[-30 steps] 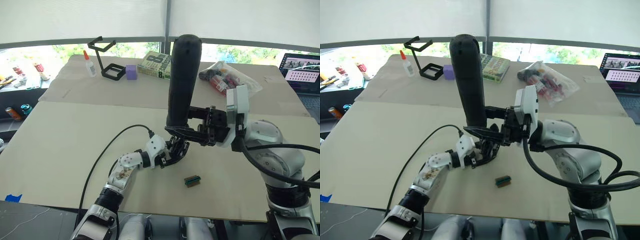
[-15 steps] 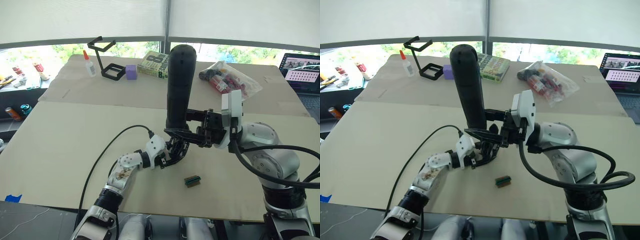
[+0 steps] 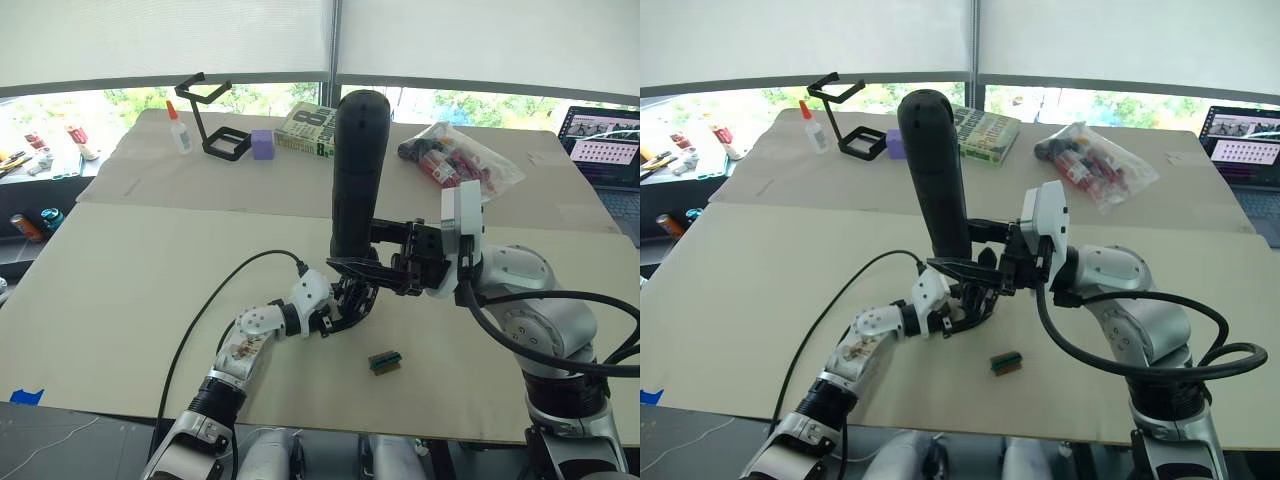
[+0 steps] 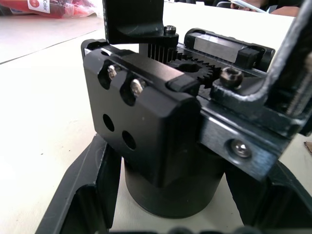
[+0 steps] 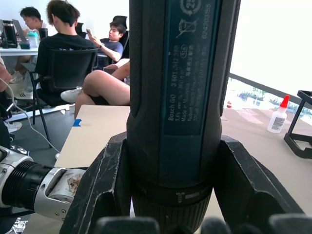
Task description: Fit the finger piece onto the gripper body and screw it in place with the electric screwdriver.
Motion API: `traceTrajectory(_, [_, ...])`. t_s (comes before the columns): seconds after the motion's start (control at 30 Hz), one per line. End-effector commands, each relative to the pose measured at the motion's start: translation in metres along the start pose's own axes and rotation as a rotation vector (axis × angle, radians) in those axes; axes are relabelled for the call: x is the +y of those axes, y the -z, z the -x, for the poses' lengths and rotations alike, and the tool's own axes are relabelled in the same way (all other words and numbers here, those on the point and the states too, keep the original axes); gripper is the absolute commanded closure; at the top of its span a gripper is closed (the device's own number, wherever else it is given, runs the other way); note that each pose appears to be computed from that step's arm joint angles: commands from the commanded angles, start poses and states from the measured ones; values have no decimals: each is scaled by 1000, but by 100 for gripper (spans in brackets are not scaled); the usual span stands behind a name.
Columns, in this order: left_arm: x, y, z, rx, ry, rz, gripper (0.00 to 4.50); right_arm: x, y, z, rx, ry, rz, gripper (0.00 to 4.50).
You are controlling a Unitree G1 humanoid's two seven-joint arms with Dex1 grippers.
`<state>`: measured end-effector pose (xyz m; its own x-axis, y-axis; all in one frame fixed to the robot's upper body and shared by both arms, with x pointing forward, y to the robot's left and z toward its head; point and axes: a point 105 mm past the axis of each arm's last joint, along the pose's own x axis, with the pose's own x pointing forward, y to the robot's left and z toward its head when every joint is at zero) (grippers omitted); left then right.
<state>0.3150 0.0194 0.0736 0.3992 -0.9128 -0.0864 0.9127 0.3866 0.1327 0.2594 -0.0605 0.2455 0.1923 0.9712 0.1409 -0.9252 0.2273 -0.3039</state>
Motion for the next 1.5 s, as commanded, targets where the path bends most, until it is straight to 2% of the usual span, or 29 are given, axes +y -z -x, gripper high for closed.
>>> traceTrajectory(0.03, [-13, 16, 0, 53, 40, 37, 196, 5, -11, -1, -30, -13, 40, 257])
traceTrajectory(0.67, [-13, 17, 0, 52, 43, 41, 196, -2, 7, 4, 6, 58, 24, 257])
traceTrajectory(1.03, [-10, 18, 0, 61, 31, 26, 196, -3, 34, 11, 71, 136, -69, 257])
traceTrajectory(1.5, [-9, 19, 1, 62, 21, 38, 196, 13, 63, 6, 167, 115, -200, 257])
